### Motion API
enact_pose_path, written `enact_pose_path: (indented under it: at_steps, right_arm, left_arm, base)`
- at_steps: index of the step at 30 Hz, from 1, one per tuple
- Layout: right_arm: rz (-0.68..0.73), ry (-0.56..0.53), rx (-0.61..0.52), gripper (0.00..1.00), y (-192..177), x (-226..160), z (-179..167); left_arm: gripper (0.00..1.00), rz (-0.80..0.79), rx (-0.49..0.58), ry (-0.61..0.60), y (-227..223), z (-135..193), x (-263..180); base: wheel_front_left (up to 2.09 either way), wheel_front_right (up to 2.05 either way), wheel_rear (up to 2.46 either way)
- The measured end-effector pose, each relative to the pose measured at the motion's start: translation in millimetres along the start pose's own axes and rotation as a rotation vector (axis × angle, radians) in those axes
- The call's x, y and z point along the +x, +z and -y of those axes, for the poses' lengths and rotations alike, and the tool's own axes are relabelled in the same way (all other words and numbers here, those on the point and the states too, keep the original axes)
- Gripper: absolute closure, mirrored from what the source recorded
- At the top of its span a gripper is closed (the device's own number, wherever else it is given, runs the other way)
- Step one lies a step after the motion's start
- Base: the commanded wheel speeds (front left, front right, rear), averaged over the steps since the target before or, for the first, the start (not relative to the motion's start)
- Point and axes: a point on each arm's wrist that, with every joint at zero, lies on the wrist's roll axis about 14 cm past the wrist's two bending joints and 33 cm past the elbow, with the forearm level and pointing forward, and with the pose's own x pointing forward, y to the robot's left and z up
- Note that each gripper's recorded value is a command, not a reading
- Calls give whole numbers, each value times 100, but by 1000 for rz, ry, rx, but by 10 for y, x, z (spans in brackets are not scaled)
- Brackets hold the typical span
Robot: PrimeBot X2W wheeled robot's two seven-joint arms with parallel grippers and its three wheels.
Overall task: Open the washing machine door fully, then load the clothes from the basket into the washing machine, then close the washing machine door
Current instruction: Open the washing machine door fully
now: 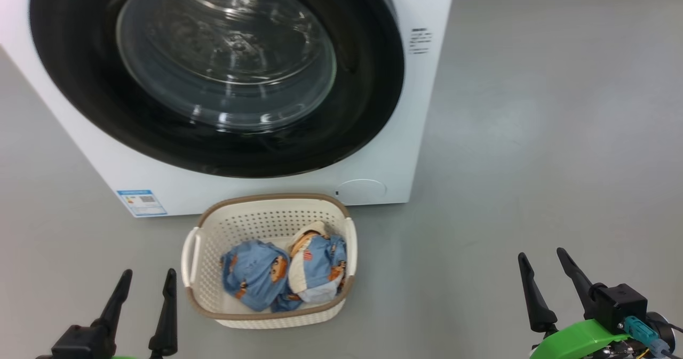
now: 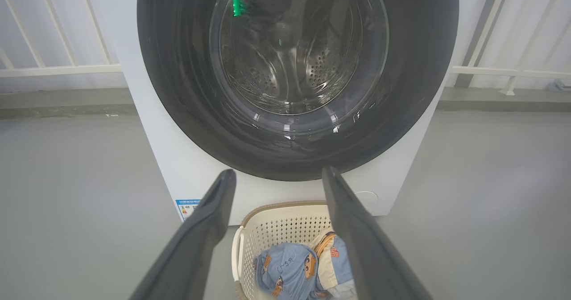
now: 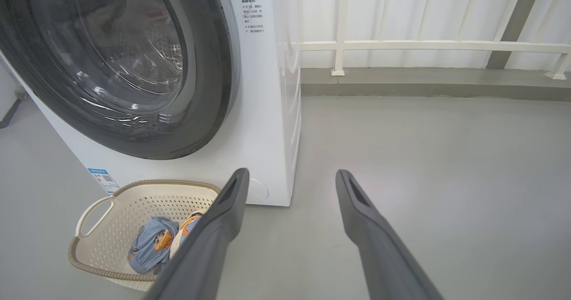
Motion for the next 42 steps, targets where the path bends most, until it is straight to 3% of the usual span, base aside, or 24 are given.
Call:
enact_pose_path:
  at_steps: [11, 28, 29, 31, 37, 42]
  right_arm:
    - [-11, -2, -4, 0, -36, 17, 10]
    - [2, 0, 2, 0, 3, 54, -12]
    - [10, 1, 7, 58, 28, 69, -19]
    - [21, 2, 32, 100, 57, 91, -39]
    - [105, 10, 190, 100, 314, 263, -128]
    - [244, 28, 419, 100, 782, 537, -173]
  left_arm:
    - [0, 21, -36, 8, 49, 7, 36]
    - [0, 21, -46, 2, 51, 27, 31]
    - [0, 22, -46, 1, 53, 30, 29]
    - [0, 22, -46, 0, 53, 34, 28]
    - [0, 18, -51, -12, 39, 82, 39]
    - [0, 9, -61, -23, 7, 124, 64]
  base:
    - [82, 65, -147]
    - [3, 3, -7]
    - [0, 0, 0]
    - [0, 0, 0]
    - [0, 0, 0]
    - [0, 0, 0]
